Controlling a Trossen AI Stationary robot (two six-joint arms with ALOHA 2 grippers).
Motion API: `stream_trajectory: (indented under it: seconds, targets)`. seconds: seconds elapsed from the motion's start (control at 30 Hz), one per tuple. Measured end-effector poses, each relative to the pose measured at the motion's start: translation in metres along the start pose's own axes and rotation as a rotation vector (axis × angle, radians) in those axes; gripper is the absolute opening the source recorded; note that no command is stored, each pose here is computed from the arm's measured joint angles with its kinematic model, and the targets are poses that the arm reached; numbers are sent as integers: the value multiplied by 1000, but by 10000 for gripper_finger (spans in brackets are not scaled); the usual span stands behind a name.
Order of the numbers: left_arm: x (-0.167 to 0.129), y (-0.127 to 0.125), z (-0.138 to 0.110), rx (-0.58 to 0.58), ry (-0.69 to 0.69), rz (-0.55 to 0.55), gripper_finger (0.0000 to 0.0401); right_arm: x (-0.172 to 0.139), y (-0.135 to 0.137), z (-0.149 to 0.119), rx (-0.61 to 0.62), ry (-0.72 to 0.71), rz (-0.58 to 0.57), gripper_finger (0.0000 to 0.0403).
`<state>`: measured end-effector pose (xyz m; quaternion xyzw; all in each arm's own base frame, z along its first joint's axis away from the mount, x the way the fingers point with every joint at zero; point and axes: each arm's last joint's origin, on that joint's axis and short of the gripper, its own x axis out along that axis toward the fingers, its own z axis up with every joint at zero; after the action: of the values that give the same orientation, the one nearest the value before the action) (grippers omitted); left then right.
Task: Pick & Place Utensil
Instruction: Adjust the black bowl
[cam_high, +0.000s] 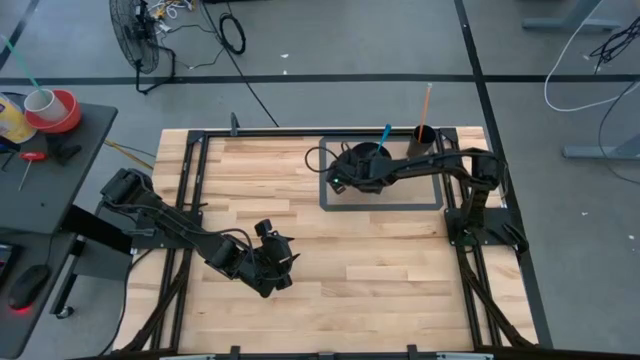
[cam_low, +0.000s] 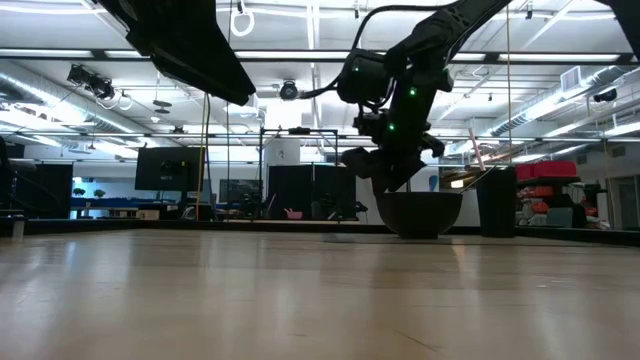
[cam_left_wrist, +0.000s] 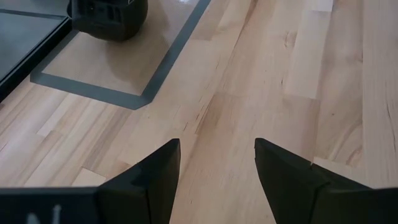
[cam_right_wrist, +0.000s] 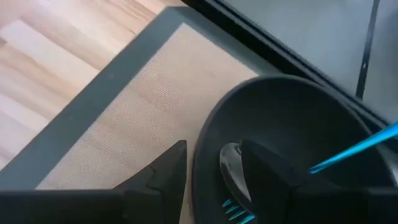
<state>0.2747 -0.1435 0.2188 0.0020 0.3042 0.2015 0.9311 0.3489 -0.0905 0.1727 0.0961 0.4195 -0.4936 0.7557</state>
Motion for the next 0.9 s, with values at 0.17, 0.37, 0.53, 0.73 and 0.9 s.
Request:
stream_trajectory:
  seconds: [0.17,0.37,0.53,0.73,0.9]
  targets:
    - [0,0,0,0,0,0,211,4,-3,1,42,48,50,155]
    - [0,0,0,0,0,0,211,5,-6,0,44,69,23,155]
    - [0,0,0,0,0,0,211,4,-8,-3,40,86,-3,155]
    - [0,0,0,0,0,0,211,5,-8,-4,28,106,15,155]
    - [0,0,0,0,0,0,211,4,-8,-6,9,133,30,150]
